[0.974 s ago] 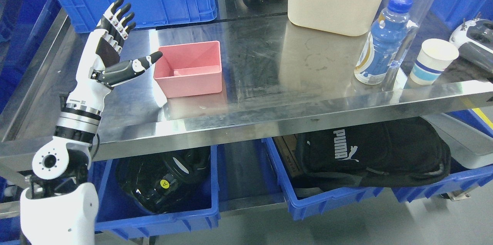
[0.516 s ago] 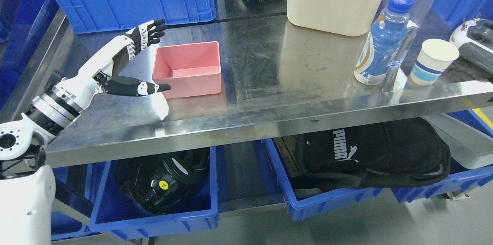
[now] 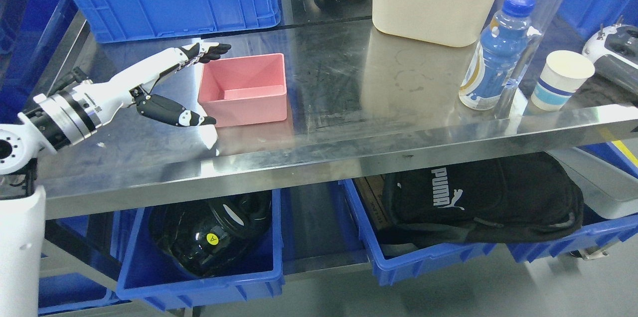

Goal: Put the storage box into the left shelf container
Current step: 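Reach the left hand toward the rim of the pink box, then hook the left hand fingers over the pink box's near wall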

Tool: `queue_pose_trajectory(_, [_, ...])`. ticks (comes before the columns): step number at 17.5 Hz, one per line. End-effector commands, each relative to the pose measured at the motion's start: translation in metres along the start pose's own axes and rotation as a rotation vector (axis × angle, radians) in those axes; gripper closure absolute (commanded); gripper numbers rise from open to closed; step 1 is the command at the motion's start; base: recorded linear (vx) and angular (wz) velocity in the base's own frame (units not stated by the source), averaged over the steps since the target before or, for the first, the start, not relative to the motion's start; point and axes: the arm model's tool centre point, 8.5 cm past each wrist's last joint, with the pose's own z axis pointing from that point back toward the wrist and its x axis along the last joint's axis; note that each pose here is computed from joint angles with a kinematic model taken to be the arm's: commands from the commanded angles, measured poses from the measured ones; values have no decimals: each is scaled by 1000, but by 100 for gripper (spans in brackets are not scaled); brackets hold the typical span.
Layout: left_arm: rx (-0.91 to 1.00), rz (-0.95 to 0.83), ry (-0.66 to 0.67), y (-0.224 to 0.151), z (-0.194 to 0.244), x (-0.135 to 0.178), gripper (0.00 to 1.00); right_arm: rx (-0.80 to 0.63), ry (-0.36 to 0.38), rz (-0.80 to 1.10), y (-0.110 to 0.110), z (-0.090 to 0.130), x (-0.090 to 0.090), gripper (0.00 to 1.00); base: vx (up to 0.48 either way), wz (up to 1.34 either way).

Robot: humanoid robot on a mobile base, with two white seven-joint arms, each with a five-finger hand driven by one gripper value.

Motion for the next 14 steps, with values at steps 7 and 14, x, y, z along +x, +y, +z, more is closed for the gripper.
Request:
queue_pose_trajectory(7, [-346,-107,104,-29,-88,33,12,325,-3,12,18,5,3,0,0,0])
queue_pose_trajectory(14, [-420,-132,211,-54,-104,12,12,325,-3,12,18,5,3,0,0,0])
